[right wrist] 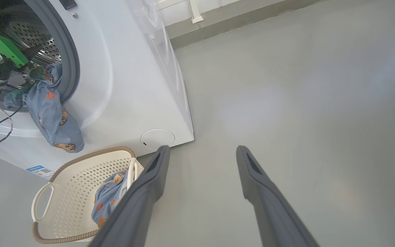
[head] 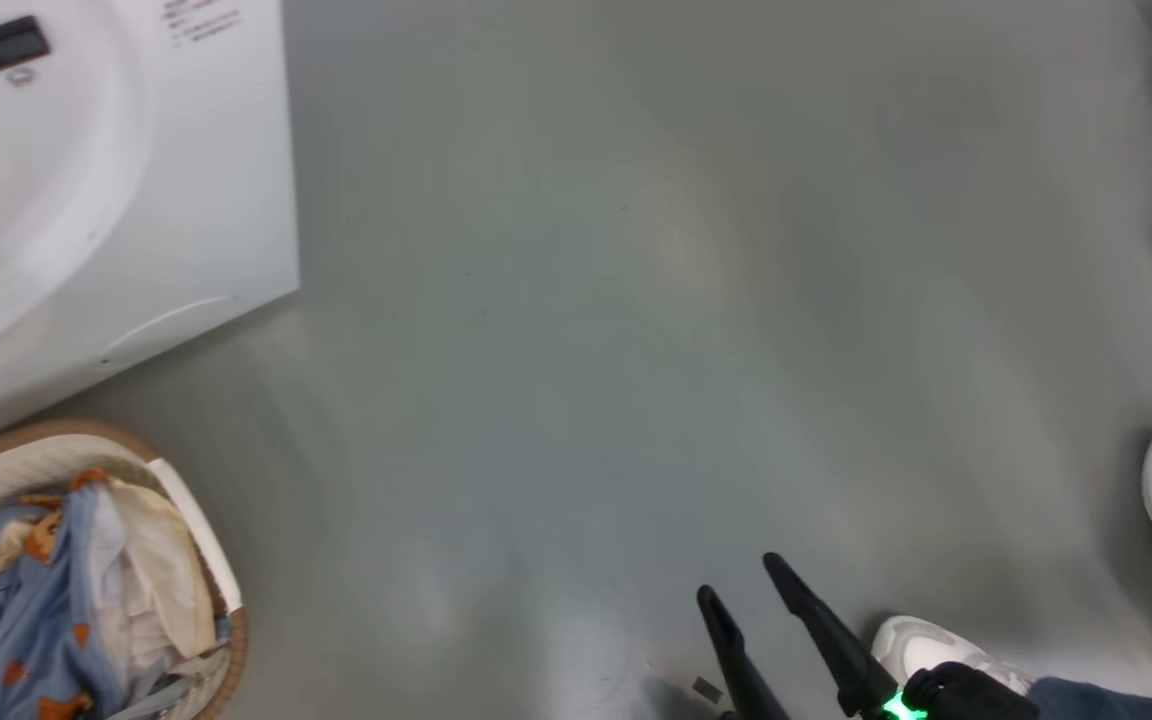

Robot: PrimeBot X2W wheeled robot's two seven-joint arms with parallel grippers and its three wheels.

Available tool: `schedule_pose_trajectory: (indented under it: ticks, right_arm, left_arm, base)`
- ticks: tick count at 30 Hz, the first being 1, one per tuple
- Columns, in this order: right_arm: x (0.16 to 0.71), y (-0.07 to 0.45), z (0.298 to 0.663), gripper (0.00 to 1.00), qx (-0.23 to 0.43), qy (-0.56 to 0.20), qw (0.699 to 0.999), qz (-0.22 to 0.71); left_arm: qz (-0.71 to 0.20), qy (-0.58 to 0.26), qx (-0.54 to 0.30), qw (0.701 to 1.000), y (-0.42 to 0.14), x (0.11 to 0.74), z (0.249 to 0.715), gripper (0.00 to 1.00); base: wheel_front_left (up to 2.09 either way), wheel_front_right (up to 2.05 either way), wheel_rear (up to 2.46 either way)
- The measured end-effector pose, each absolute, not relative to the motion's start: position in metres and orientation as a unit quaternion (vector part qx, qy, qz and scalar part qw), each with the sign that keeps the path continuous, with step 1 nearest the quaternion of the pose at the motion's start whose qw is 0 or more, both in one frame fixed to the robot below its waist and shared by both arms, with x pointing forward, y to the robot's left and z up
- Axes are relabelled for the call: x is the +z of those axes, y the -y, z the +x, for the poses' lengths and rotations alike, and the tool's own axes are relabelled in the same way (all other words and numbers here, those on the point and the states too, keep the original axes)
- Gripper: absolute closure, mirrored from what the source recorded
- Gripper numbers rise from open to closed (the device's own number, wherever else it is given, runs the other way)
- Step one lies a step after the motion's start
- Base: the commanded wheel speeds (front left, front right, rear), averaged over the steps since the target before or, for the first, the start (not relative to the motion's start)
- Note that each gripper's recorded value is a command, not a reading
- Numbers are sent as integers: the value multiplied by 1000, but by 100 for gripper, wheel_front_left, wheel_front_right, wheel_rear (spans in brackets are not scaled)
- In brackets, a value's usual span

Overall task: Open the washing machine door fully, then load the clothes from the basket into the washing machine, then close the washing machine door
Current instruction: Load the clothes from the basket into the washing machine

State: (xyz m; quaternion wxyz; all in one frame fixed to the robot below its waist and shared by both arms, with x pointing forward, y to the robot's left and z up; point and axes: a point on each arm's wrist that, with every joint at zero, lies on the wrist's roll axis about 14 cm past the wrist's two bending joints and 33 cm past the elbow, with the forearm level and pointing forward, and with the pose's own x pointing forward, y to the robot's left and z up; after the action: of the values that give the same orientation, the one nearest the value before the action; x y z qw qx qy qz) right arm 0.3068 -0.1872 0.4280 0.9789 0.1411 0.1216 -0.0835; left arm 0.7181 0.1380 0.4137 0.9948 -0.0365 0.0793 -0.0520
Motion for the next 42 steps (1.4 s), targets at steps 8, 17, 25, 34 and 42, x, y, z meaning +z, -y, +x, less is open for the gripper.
schedule_pose_trajectory:
  ticks: [8,17,25,34,42]
  right_arm:
    - [433,203,324,0,-79,-100,985,118]
    - [433,213,343,0,-66,-89,990,85]
    - [440,219,353,0,-63,-70,993,77]
    - [444,215,360,0,-48,-61,995,65]
    - [441,210,366,0,-33,-62,996,52]
  left_arm:
    - [-49,-71,-47,995,-139,425,702,0]
    - [-81,-76,-49,993,-144,417,668,0]
    - [-117,-71,-49,989,-155,411,617,0]
    - [-136,-83,-49,986,-167,399,536,0]
    - [-145,-84,-32,985,-183,405,480,0]
  base:
    - [0,0,0]
    - [0,0,0]
    - [0,0,0]
    - [0,0,0]
    - [0,0,0]
